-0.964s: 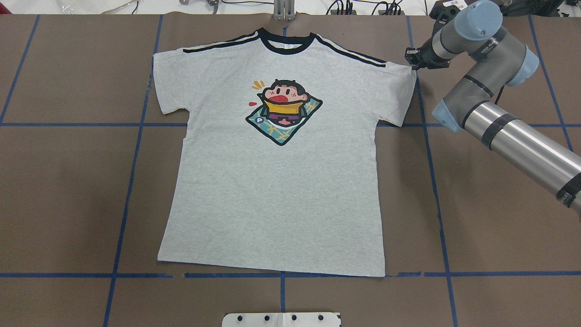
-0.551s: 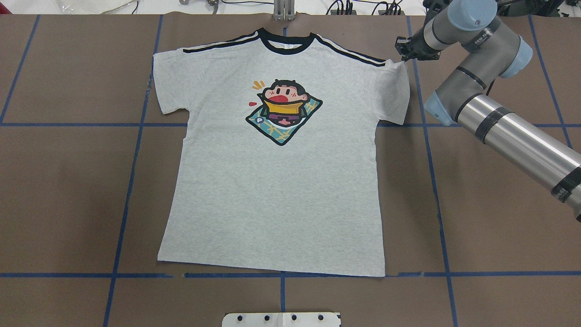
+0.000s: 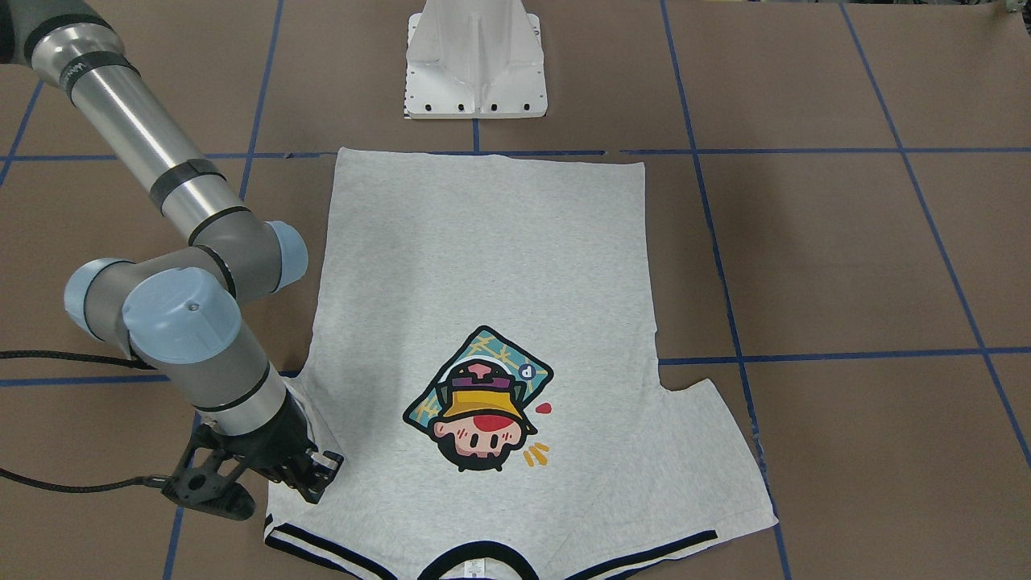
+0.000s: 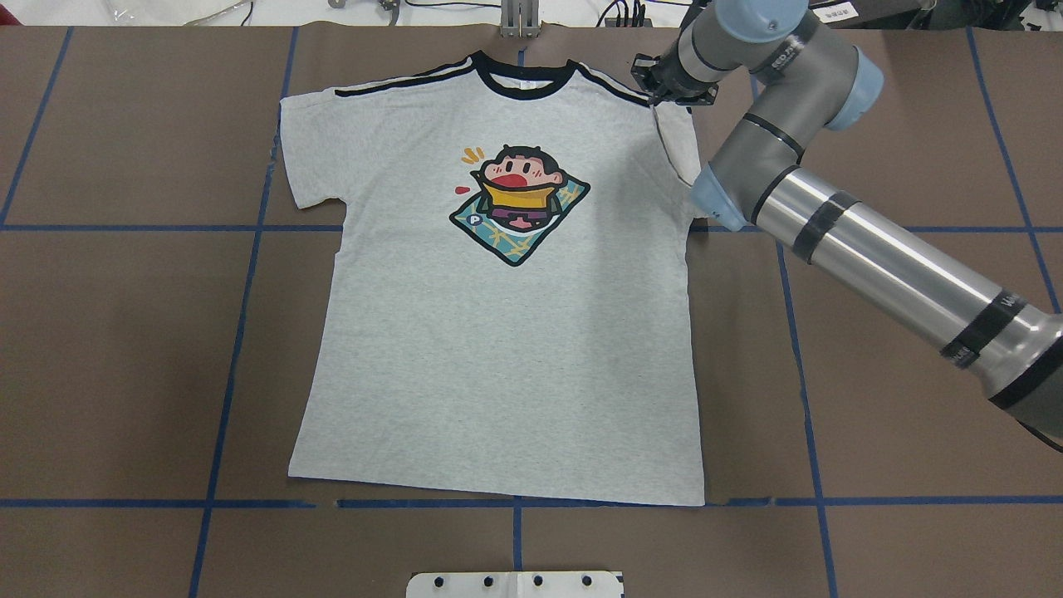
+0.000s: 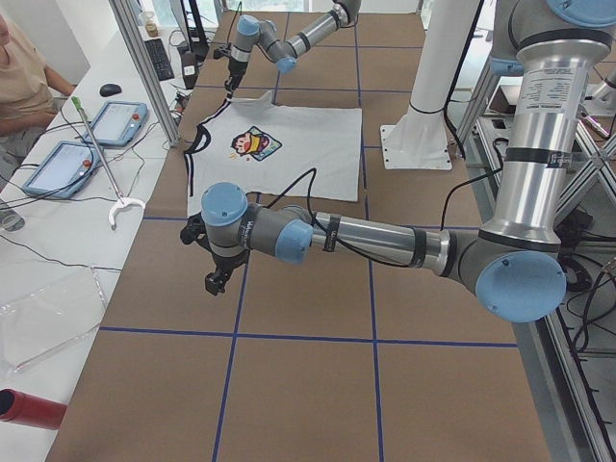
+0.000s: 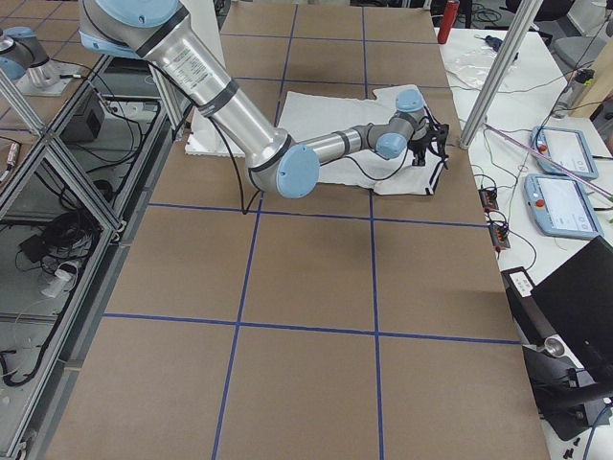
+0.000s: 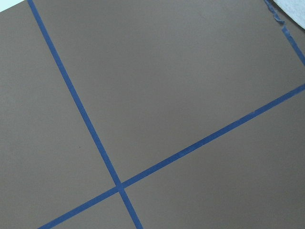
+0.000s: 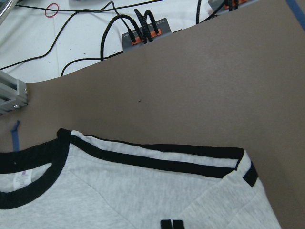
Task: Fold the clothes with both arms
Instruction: 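Move the right gripper to the sleeve nearest it and grasp it, then fold the sleeve inward with the right gripper while the left arm reaches in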
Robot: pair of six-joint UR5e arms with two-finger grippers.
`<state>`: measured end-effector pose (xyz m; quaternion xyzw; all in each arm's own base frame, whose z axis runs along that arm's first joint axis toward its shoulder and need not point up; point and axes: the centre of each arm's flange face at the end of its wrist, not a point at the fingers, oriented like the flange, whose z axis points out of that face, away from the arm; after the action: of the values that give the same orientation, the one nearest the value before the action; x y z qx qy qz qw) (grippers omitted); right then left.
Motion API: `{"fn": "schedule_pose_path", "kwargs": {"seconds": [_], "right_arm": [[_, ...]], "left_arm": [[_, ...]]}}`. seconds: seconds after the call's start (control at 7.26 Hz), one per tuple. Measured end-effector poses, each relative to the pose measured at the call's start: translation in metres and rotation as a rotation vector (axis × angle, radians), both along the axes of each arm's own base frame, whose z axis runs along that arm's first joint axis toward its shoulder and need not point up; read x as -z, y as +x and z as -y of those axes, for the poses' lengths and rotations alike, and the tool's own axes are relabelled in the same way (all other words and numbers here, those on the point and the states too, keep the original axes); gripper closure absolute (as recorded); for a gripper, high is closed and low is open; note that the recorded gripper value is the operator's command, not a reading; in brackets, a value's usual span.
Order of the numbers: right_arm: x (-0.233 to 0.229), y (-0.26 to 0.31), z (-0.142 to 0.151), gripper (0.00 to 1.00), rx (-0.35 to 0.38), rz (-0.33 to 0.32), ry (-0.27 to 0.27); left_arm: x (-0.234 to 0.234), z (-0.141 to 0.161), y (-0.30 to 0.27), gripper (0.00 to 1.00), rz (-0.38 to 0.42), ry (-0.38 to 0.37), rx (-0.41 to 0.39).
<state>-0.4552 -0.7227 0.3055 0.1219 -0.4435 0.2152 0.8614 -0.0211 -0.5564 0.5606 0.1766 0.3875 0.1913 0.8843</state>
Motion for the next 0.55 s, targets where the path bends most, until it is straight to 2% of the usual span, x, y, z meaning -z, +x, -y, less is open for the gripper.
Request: {"fn": "schedule_pose_path", "kwargs": {"seconds": [0.14, 0.28, 0.41, 0.55], "right_arm": [[0.015, -0.018, 0.013, 1.0, -0.018, -0.024, -0.006], [0.023, -0.029, 0.021, 0.75, -0.029, -0.045, -0.011], [0.026, -0.037, 0.022, 0.01, -0.029, -0.056, -0.01], [0.029, -0.047, 0.018, 0.0, -0.018, -0.059, -0.001]], "left_arm": [[0.001, 0.0, 0.0, 0.0, 0.0, 0.001, 0.0], [0.001, 0.001, 0.0, 0.0, 0.0, 0.001, 0.001], [0.002, 0.002, 0.001, 0.0, -0.001, 0.002, 0.002], [0.005, 0.004, 0.002, 0.0, -0.002, 0.011, 0.002]]}}
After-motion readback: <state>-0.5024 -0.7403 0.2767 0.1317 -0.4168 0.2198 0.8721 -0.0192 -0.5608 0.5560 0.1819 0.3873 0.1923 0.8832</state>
